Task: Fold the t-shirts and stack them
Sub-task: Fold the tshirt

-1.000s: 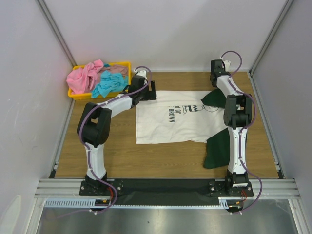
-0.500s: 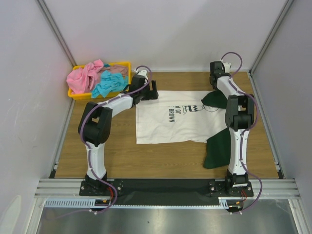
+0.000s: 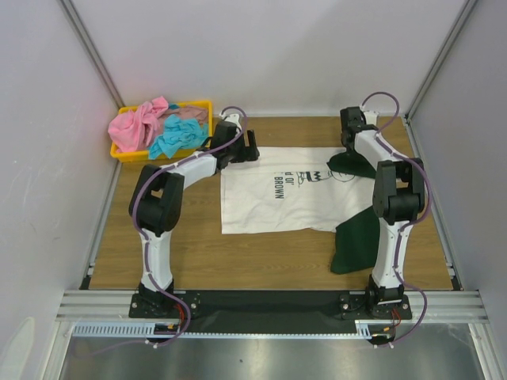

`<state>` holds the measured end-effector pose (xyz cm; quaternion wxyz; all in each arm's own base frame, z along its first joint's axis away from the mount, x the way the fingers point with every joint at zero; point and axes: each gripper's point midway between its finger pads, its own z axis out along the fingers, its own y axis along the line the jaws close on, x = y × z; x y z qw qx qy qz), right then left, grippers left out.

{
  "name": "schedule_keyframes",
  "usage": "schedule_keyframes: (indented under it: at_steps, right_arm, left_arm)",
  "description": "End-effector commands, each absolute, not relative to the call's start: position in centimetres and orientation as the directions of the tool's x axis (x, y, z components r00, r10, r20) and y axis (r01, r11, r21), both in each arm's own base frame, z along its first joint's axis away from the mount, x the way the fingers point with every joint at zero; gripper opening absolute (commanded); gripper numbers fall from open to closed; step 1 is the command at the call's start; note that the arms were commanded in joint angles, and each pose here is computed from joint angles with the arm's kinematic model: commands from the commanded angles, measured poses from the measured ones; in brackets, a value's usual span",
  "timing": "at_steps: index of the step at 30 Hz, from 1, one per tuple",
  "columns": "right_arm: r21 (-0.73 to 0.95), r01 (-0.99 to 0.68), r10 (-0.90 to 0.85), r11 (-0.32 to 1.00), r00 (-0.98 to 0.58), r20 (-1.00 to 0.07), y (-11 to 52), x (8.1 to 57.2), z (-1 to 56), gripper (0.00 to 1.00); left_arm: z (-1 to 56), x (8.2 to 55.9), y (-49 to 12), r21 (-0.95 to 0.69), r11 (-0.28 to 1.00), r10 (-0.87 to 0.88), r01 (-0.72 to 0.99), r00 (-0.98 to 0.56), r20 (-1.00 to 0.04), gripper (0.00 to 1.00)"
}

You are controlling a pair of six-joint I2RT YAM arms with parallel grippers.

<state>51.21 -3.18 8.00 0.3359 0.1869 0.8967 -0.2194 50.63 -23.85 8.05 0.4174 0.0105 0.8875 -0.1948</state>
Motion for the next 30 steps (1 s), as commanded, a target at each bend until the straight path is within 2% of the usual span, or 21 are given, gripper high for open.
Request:
schedule_keyframes:
  at_steps: [1,13,30]
  right_arm:
    - [-0.239,0.506,0.217,0.829,-0.683,-0.697,-2.0,49.4,9.9,0.00]
    - [-0.260,0.522,0.276,0.812,-0.737,-0.617,-0.7,43.3,8.3,0.00]
    - [-0.313,0.483,0.272,0.818,-0.804,-0.530,1.5,37.7,8.0,0.00]
  left_arm:
    - [10.1,52.0,-24.6,-0.377,0.904,-0.181,0.203,-0.617,-0.766,0.88]
    - [10.2,51.9,-25.2,-0.392,0.893,-0.181,0.220,-0.622,-0.761,0.88]
    - [10.4,51.9,-25.4,-0.400,0.887,-0.183,0.229,-0.621,-0.762,0.88]
